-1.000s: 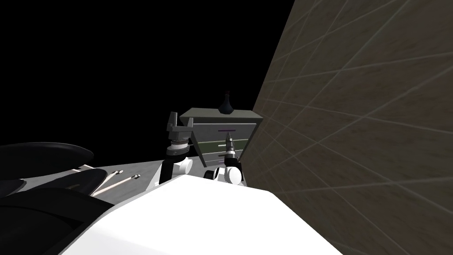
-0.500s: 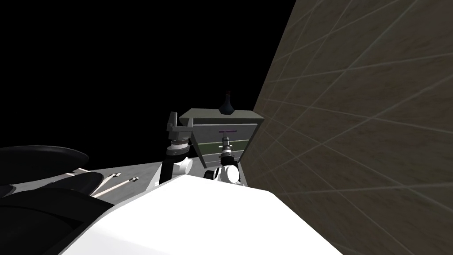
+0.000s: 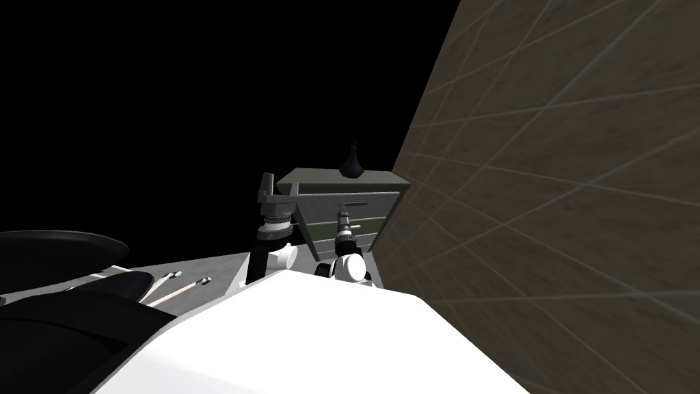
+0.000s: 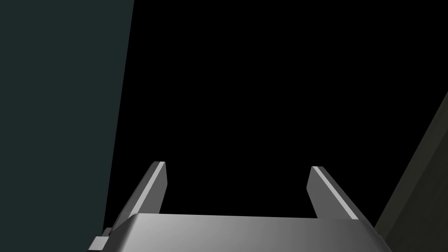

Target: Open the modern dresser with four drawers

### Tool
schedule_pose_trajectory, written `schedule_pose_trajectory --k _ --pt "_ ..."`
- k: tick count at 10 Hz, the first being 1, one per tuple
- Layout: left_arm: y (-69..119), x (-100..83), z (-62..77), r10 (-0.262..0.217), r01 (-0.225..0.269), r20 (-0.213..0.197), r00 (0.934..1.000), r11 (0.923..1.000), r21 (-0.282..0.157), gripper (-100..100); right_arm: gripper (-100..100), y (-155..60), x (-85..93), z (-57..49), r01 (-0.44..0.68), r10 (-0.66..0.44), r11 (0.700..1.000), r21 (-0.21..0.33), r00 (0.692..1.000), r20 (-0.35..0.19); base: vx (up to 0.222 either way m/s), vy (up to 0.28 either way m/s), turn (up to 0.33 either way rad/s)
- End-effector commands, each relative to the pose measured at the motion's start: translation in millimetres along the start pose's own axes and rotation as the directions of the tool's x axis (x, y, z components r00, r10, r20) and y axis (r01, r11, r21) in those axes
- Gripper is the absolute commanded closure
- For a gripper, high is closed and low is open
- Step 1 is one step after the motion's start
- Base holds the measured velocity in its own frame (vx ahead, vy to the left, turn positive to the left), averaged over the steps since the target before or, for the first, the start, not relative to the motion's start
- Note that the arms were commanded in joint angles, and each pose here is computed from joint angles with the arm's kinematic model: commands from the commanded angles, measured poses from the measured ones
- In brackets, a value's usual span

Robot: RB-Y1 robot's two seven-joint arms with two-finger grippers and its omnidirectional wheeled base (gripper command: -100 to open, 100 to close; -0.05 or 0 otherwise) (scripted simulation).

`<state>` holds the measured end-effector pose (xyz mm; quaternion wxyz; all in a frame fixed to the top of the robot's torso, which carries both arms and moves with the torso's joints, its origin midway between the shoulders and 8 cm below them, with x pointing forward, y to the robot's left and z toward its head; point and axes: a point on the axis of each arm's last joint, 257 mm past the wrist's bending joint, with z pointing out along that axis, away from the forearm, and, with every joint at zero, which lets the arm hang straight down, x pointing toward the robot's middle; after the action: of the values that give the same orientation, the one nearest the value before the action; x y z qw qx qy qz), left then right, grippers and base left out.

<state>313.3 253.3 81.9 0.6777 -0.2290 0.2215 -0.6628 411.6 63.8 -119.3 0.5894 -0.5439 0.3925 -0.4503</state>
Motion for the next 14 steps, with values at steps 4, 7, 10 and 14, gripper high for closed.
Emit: schedule_pose_trajectory --k 4,7,10,14 --pt "0.0 0.0 0.0 0.000 0.000 0.000 1.0000 1.0000 0.000 0 100 -5.6 0.9 0.2 -0.004 0.004 1.000 0.001 1.000 -0.002 0.010 -0.007 0.018" --pt "0.0 0.0 0.1 0.000 0.000 0.000 1.0000 1.0000 0.000 0 100 -9.2 0.8 -1.3 -0.003 0.003 1.000 0.003 1.000 0.000 -0.188 -0.040 -0.007" --pt "0.0 0.0 0.0 0.000 0.000 0.000 1.0000 1.0000 0.000 0 -100 -10.5 1.7 -1.3 -0.013 0.013 1.000 -0.003 1.000 -0.003 -0.070 -0.024 0.014" --pt "-0.1 0.0 -0.1 0.000 0.000 0.000 1.0000 1.0000 0.000 0 -100 -11.7 3.7 0.1 -0.028 0.028 0.999 -0.017 1.000 -0.009 0.155 0.027 0.030"
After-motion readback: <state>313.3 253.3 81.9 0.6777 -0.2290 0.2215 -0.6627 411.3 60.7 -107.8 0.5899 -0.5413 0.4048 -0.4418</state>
